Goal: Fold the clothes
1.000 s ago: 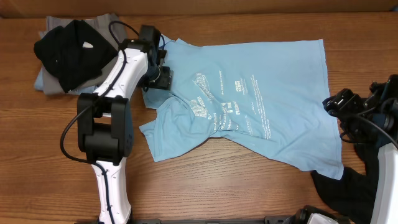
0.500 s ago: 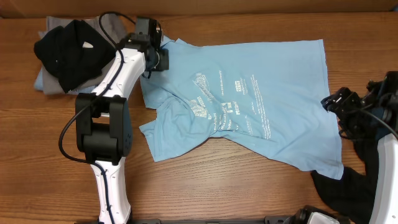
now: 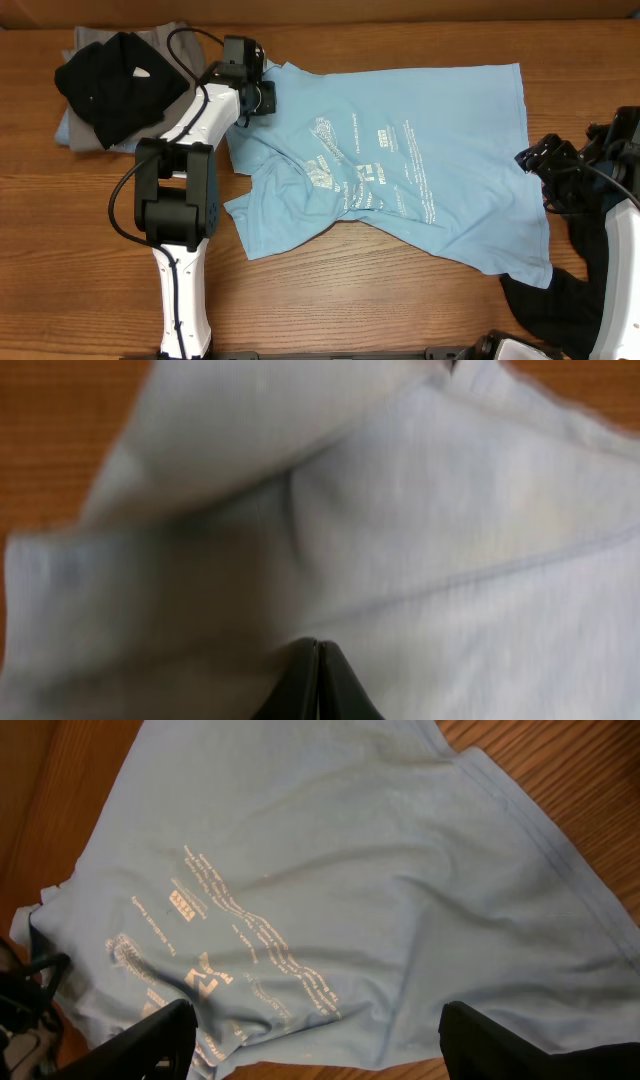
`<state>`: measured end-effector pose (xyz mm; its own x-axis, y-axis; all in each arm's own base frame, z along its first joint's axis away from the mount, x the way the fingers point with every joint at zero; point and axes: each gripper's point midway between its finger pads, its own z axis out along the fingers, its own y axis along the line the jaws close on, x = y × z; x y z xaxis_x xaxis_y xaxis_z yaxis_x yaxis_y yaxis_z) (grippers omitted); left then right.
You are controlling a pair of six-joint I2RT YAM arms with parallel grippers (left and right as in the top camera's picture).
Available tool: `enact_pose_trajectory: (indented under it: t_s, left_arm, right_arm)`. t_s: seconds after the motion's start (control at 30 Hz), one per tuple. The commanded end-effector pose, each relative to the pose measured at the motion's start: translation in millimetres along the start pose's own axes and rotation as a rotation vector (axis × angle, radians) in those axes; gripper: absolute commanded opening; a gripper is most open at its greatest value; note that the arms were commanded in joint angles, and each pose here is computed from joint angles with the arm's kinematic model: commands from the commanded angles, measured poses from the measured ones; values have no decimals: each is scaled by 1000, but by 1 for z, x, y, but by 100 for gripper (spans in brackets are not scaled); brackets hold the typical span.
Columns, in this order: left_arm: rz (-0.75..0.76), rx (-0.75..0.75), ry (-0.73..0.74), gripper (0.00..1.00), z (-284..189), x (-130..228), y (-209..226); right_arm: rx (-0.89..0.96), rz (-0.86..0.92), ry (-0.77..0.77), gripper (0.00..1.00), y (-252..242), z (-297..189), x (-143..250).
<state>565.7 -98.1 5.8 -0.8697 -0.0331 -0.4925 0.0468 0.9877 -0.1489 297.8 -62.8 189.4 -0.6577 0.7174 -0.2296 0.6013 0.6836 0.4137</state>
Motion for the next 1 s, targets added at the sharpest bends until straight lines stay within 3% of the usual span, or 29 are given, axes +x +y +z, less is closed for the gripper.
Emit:
enact_pose_trajectory:
  t_s: [0.0,0.13,0.27,0.4,0.6,0.7,0.77,0.83,0.97]
  left_arm:
    - [-45,-2,23,4,48,23,13]
    - [-255,34,-112,4,70,-7,26]
    - [-394,231,-221,4,64,-60,18]
    - [-269,336,-330,6,19,-121,5]
    - [34,243,-365,20,-83,-175,-7]
    - [105,148,-342,42,-137,-177,-1]
    - [130,59,-284,51,-172,-164,9]
    - [113,2,-169,49,-193,-135,17]
    - [61,35,93,49,-191,-70,12]
  right_arm:
    - [-17,-22,-10,80,8,-3,-1]
    - [-29,-45,19,77,15,-1,8]
    - [7,-82,31,77,18,2,16]
    - [40,-130,25,77,22,5,21]
    - [21,-179,30,77,35,7,28]
    - [19,-181,30,77,36,7,28]
    - [20,-180,31,77,36,7,29]
    - [20,-180,31,78,36,7,29]
    - [21,-180,32,78,36,7,29]
